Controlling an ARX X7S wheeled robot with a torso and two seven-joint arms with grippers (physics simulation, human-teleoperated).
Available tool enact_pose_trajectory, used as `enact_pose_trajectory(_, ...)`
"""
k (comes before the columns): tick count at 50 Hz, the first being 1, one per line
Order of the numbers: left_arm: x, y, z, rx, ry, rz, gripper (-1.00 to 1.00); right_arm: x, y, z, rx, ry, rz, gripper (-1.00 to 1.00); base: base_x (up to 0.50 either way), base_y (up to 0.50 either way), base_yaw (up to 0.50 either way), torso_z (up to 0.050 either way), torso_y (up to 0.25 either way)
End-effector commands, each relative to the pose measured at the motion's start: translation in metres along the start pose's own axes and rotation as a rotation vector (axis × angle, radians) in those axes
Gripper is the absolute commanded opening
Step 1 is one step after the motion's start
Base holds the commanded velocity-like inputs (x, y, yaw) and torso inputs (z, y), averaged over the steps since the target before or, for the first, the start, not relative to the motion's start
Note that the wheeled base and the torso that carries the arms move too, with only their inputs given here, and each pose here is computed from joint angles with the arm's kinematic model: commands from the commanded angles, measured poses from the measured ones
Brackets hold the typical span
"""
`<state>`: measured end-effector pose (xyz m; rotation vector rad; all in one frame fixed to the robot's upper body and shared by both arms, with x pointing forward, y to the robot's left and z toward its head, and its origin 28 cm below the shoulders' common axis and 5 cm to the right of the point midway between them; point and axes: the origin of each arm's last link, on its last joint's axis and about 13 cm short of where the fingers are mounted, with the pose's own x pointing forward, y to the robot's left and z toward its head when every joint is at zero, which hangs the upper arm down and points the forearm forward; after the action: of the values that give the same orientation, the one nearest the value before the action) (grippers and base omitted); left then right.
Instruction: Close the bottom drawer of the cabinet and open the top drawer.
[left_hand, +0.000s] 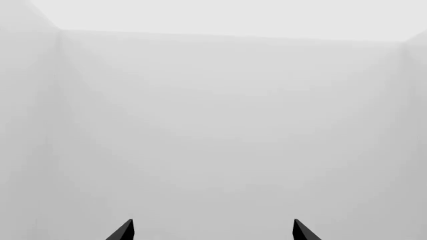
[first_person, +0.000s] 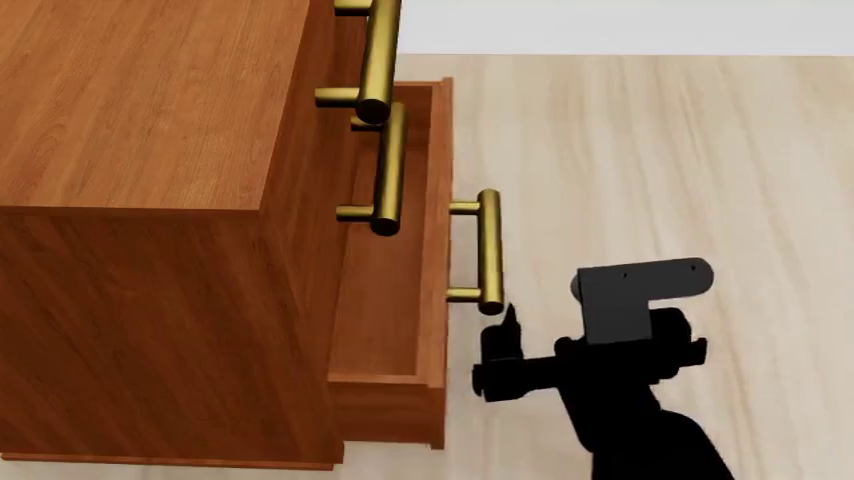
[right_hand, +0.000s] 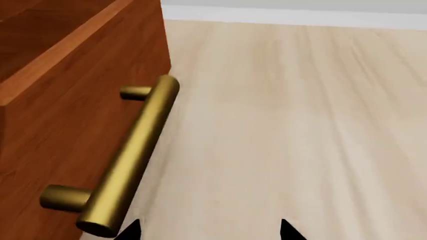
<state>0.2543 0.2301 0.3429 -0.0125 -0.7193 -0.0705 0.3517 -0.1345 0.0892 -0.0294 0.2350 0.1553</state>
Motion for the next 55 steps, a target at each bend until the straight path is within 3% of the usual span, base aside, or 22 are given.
enact_pose_trajectory(1,0.0,0.0,0.002,-0.002,-0.005,0.001,1.0,0.016,0.023,0.008,-0.007,-0.006,0.114,1.0,0.0,0.0,0.0,0.0,0.0)
enact_pose_trajectory(21,0.001,0.002,0.003,-0.008,-0.005,0.008,1.0,0.031,0.061,0.01,-0.026,0.007,0.271,1.0,0.0,0.0,0.0,0.0,0.0)
enact_pose_trajectory(36,0.001,0.003,0.005,-0.01,-0.007,0.011,1.0,0.033,0.071,0.015,-0.041,0.004,0.316,1.0,0.0,0.0,0.0,0.0,0.0)
enact_pose_trajectory(45,0.001,0.003,0.006,-0.01,-0.011,0.011,1.0,0.025,0.069,0.014,-0.039,-0.007,0.294,1.0,0.0,0.0,0.01,0.0,0.0)
enact_pose_trajectory(55,0.001,-0.001,0.005,-0.016,-0.009,0.002,1.0,-0.007,0.045,0.008,0.014,-0.067,0.148,1.0,0.0,0.0,0.0,0.0,0.0)
